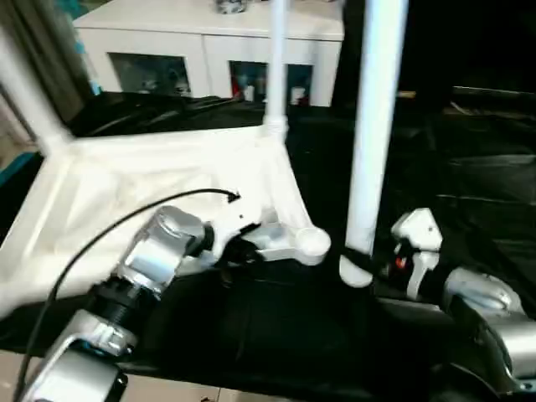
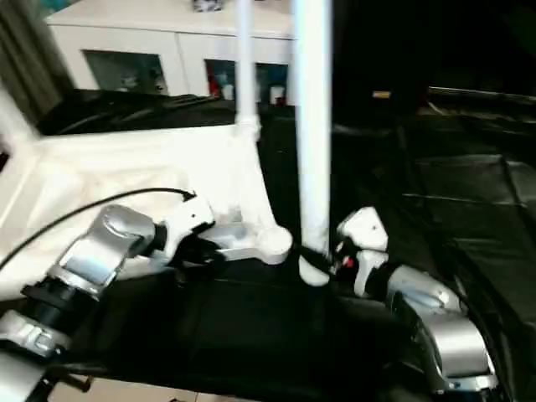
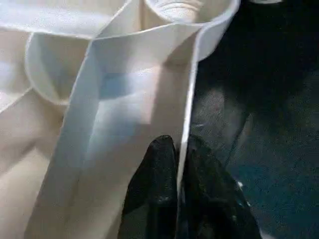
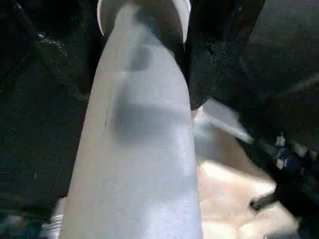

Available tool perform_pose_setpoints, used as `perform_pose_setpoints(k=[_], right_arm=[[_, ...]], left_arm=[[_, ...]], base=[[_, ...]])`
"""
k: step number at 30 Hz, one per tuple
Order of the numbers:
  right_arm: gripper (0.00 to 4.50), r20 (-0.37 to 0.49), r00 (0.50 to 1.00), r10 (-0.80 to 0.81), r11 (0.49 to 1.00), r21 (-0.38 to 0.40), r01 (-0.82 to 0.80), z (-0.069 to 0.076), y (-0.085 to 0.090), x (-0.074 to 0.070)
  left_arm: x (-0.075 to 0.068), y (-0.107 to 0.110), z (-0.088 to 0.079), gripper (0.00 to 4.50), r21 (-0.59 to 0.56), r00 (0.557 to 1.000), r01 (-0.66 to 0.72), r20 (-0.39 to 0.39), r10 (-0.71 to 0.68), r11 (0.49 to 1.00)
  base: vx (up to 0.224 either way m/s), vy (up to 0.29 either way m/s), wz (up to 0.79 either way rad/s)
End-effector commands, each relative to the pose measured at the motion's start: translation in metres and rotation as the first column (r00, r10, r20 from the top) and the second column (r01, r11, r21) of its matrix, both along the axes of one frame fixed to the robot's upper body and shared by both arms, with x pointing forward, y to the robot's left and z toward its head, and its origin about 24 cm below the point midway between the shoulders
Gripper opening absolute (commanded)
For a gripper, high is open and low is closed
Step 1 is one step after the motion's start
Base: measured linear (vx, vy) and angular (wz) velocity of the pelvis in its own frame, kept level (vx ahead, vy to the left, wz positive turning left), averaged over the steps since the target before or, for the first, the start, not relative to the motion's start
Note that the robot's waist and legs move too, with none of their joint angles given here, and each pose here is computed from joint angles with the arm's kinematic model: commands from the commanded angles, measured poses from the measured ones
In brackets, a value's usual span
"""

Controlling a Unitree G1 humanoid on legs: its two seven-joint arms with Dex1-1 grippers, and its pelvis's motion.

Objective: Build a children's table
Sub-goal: Insert table leg to table base

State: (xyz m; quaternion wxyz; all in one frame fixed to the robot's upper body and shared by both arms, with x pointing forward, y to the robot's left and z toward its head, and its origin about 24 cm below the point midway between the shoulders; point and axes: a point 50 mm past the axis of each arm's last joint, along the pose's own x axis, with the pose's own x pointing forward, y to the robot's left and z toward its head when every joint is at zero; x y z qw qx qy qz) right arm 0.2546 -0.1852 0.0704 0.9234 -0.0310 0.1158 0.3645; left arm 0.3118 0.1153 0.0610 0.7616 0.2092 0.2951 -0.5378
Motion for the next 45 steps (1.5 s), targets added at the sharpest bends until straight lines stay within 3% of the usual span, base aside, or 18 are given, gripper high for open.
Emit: perform_pose_setpoints(k=[1,4,10,14,19,25,32,40,43,45], right_arm=[[1.88,0.003,0.998,-0.069,0.995,0.075,0.068,0.009,-0.006,0.008],[1.88,-0.008,0.996,-0.085,0.988,0.128,0.085,0.014,-0.006,0.012],[1.88,-0.005,0.998,-0.061,0.992,0.109,0.061,0.015,-0.002,0.014],[1.88,0.045,0.998,-0.035,0.985,0.169,0.027,0.025,0.007,0.021],[1.88,0.053,0.998,0.014,0.978,0.208,-0.025,0.030,0.016,0.025],[1.88,0.072,0.995,0.066,0.975,0.207,-0.080,0.035,0.026,0.035],[1.88,0.042,0.996,0.079,0.987,0.138,-0.084,0.021,0.028,0.043],[1.88,0.040,0.996,0.084,0.990,0.111,-0.088,0.018,0.027,0.043],[1.88,0.041,0.996,0.085,0.990,0.109,-0.089,0.017,0.027,0.042],[1.88,0.041,0.996,0.084,0.990,0.110,-0.088,0.016,0.027,0.042]], left_arm=[[-0.005,-0.005,-0.003,0.13,-0.036,0.999,-0.031,-0.036,0.029,0.999],[-0.007,-0.010,-0.001,0.06,-0.060,0.999,-0.039,-0.035,0.037,0.997],[-0.010,-0.013,0.000,0.06,-0.086,0.996,0.052,0.079,-0.045,0.995],[-0.011,-0.016,0.004,0.06,-0.134,0.980,0.123,0.173,-0.099,0.983],[-0.011,-0.016,0.002,0.00,-0.153,0.975,0.147,0.189,-0.117,0.977],[-0.015,-0.014,-0.004,0.00,-0.186,0.981,0.158,0.143,-0.132,0.970],[-0.014,-0.015,-0.005,0.00,-0.248,0.986,0.138,0.124,-0.110,0.959],[-0.012,-0.014,-0.005,0.00,-0.230,0.982,0.145,0.154,-0.111,0.962],[-0.011,-0.013,-0.007,0.58,-0.202,0.984,0.143,0.139,-0.116,0.969],[-0.012,-0.013,-0.009,0.58,-0.173,0.983,0.156,0.123,-0.136,0.972]], base=[[0.000,0.000,0.00],[0.000,0.000,0.00],[0.000,0.000,0.00],[0.000,0.000,0.00],[0.000,0.000,0.00],[0.000,0.000,0.00],[0.000,0.000,0.00],[0.000,0.000,0.00],[0.000,0.000,0.00],[0.000,0.000,0.00]])
